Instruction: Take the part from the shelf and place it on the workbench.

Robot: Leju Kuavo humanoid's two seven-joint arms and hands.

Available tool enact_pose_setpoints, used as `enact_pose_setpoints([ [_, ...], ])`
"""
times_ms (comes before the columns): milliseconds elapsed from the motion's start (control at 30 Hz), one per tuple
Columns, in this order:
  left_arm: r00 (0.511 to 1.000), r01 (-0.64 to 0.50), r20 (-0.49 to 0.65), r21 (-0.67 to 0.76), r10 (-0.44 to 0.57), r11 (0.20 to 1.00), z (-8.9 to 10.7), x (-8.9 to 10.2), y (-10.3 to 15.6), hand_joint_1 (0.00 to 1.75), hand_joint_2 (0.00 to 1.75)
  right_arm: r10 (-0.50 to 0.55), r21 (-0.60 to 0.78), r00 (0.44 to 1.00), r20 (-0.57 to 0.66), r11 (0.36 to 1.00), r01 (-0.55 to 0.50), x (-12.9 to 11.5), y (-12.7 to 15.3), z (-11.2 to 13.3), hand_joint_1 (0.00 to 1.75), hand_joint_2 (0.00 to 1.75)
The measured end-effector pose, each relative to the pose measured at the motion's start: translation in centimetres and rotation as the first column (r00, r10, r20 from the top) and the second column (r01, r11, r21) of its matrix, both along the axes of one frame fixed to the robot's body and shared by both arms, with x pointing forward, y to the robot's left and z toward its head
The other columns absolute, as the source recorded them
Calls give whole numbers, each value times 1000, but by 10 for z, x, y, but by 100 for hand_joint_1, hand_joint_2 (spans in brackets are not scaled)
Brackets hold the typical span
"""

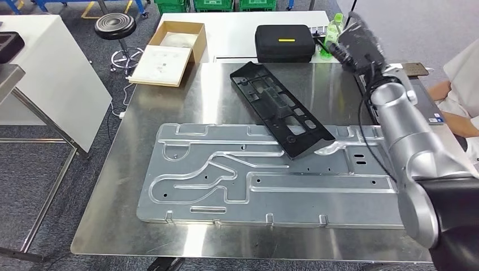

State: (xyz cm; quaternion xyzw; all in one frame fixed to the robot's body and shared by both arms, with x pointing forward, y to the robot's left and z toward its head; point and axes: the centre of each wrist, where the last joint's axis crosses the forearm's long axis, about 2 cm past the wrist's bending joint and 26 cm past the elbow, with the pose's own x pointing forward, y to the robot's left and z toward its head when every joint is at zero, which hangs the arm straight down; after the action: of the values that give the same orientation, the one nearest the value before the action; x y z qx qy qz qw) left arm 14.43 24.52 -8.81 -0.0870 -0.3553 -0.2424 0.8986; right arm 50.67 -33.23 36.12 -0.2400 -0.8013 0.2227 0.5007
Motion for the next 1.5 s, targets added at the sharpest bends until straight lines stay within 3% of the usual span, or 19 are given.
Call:
enact_pose_setpoints([
  [233, 1000, -2, -2, 2, 2, 1000, 0, -1, 0, 0, 0, 36, -3, 996, 85, 999, -36, -7, 19, -1, 0, 0],
  [367, 1000, -2, -2, 6, 2, 1000, 0, -1, 0, 0, 0, 29, -49, 974, 223, 999, -18, -16, 30, -5, 0, 0],
  [500, 1000, -3, -9, 13, 3, 1000, -1, -4, 0, 0, 0, 29, -127, 939, 342, 992, 15, -43, 67, -26, 0, 0],
  [667, 1000, 1, -7, 18, -1, 1000, 0, -2, -1, 0, 0, 65, -210, 857, 510, 976, 51, -81, 118, -30, 0, 0],
  [867, 1000, 5, -20, 19, -5, 1000, -2, -5, -1, 0, 0, 114, -226, 810, 575, 974, 24, -108, 149, -33, 0, 0],
  [1100, 1000, 10, -25, 18, -9, 1000, -2, -8, -1, 0, 0, 142, -232, 786, 602, 973, 2, -119, 158, -31, 0, 0],
  [1233, 1000, 12, -19, 19, -12, 1000, -1, -5, -2, 0, 0, 146, -233, 774, 616, 973, 1, -121, 159, -27, 0, 175],
  [1500, 1000, 14, -13, 18, -14, 1000, 0, -2, -2, 0, 0, 150, -236, 763, 628, 972, 3, -123, 159, -22, 0, 175],
])
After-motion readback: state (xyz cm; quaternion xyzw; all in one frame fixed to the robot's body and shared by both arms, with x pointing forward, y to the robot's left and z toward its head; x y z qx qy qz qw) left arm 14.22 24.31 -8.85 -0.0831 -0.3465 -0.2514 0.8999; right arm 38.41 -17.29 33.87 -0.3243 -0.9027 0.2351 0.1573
